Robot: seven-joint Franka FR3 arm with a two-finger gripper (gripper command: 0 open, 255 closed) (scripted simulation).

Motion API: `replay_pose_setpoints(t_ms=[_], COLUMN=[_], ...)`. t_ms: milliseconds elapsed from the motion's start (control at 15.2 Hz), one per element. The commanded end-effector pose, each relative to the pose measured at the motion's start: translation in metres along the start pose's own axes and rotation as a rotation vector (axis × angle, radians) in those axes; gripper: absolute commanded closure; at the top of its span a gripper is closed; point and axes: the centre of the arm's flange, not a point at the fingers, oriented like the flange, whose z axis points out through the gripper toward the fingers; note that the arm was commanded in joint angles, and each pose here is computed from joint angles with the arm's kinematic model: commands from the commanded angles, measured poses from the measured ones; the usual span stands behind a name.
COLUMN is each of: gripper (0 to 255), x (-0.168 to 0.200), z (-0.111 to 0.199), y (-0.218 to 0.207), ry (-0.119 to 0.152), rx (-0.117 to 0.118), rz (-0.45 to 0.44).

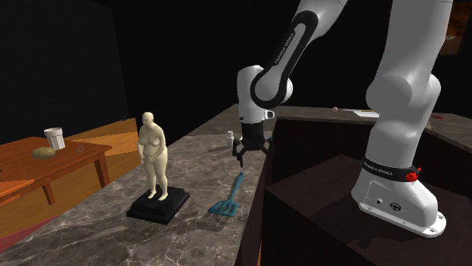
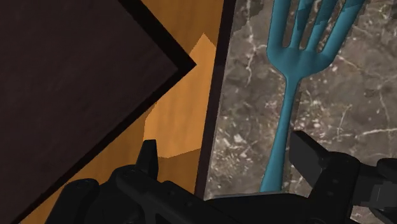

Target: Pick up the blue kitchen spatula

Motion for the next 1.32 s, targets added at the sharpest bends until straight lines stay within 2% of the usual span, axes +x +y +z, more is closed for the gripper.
replay_pose_setpoints(t_ms=[0, 462, 1056, 1122, 1254], gripper=[0, 0, 0, 255, 255], x=[0.003, 0.014, 0.019, 0.019, 0.019], z=[0.016, 0.073, 0.113, 0.113, 0.113], y=[-0.018, -0.078, -0.081, -0.082, -0.082], ry=[0.005, 0.021, 0.021, 0.021, 0.021], rx=[0.015, 0.055, 0.055, 0.055, 0.055], rz=[0.048, 0.196, 0.196, 0.196, 0.196])
